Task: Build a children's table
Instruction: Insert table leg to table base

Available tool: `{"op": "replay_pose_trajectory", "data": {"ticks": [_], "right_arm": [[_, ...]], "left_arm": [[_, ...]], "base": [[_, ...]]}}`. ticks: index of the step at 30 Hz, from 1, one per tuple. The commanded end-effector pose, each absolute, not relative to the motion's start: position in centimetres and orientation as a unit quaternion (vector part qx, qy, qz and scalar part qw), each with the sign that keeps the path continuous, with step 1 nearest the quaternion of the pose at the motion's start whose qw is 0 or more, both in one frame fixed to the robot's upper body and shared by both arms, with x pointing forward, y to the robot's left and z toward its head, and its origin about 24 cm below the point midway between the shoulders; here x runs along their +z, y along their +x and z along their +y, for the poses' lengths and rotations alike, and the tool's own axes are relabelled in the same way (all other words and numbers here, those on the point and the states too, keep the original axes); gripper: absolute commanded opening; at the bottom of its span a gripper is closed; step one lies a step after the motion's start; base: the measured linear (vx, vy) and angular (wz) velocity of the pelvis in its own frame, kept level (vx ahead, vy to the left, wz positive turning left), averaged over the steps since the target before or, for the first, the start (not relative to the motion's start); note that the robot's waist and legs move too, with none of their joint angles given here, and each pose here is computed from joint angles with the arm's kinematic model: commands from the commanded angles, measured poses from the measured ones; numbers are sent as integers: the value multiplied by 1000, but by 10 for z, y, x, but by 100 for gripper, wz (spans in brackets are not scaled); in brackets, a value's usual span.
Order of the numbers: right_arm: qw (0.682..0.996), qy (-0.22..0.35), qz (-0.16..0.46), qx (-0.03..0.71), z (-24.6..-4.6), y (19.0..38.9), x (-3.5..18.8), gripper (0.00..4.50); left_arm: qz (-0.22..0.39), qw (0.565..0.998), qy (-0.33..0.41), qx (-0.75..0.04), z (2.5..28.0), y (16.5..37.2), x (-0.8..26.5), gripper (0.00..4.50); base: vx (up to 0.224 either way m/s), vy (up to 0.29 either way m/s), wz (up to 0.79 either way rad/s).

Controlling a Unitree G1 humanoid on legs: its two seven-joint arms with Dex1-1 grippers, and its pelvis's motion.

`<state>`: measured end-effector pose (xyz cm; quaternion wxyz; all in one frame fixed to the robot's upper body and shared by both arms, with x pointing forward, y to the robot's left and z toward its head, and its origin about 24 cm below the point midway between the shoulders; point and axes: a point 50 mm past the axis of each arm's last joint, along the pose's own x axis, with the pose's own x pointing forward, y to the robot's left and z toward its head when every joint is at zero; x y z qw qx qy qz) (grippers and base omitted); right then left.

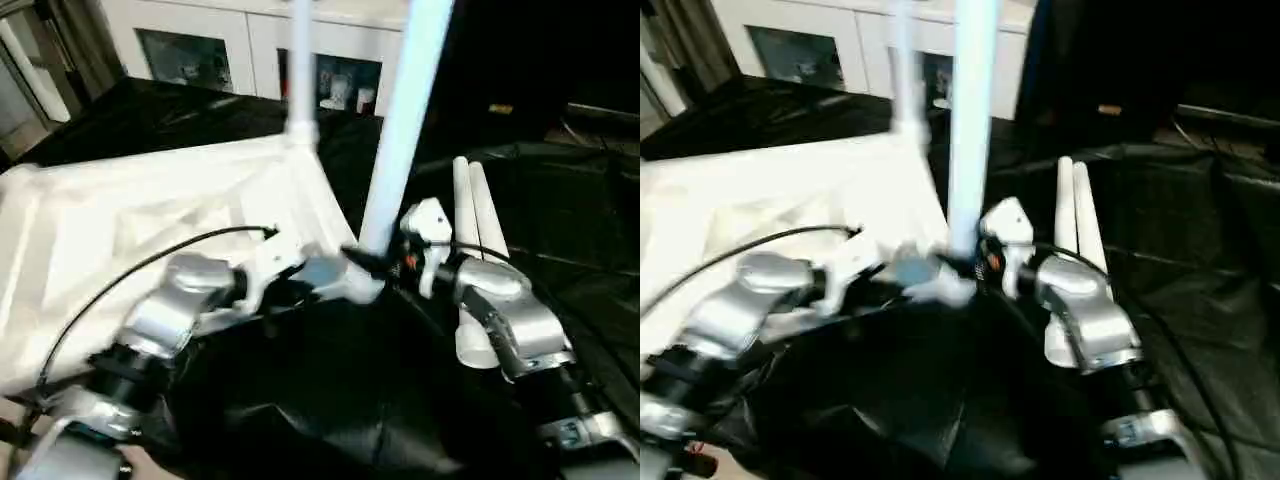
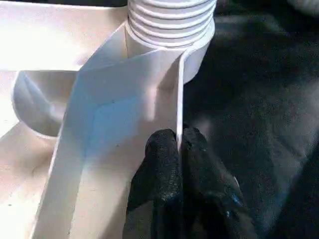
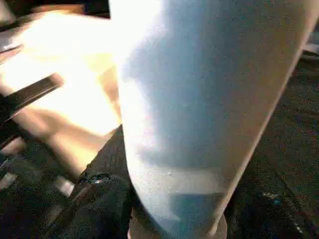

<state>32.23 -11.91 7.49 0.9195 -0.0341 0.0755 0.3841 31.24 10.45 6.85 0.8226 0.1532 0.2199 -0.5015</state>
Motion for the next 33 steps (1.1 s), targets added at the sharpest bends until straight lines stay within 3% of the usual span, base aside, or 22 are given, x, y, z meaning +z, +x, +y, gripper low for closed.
{"op": "replay_pose_trajectory", "data": {"ticks": [1, 5, 6, 12, 30, 31, 33], "right_arm": [[912, -14, 236, 335, -106, 303, 9, 192], [927, -14, 240, 288, -94, 310, 6, 192], [933, -3, 248, 260, -83, 314, 4, 192], [933, 11, 251, 259, -68, 316, 8, 192], [922, 6, 252, 294, -65, 321, 15, 192], [922, 6, 252, 294, -65, 321, 15, 262], [921, 19, 251, 297, -66, 321, 17, 262]], "left_arm": [[166, 854, 148, -470, 77, 324, 96, 0], [178, 873, 138, -433, 61, 327, 90, 0], [186, 881, 140, -413, 49, 328, 85, 0], [187, 884, 143, -404, 39, 329, 85, 0], [176, 864, 150, -447, 44, 323, 87, 0], [176, 864, 150, -447, 44, 323, 87, 0], [176, 864, 150, -447, 46, 324, 87, 0]], "base": [[0, 0, 0], [0, 0, 0], [0, 0, 0], [0, 0, 0], [0, 0, 0], [0, 0, 0], [0, 0, 0]]}}
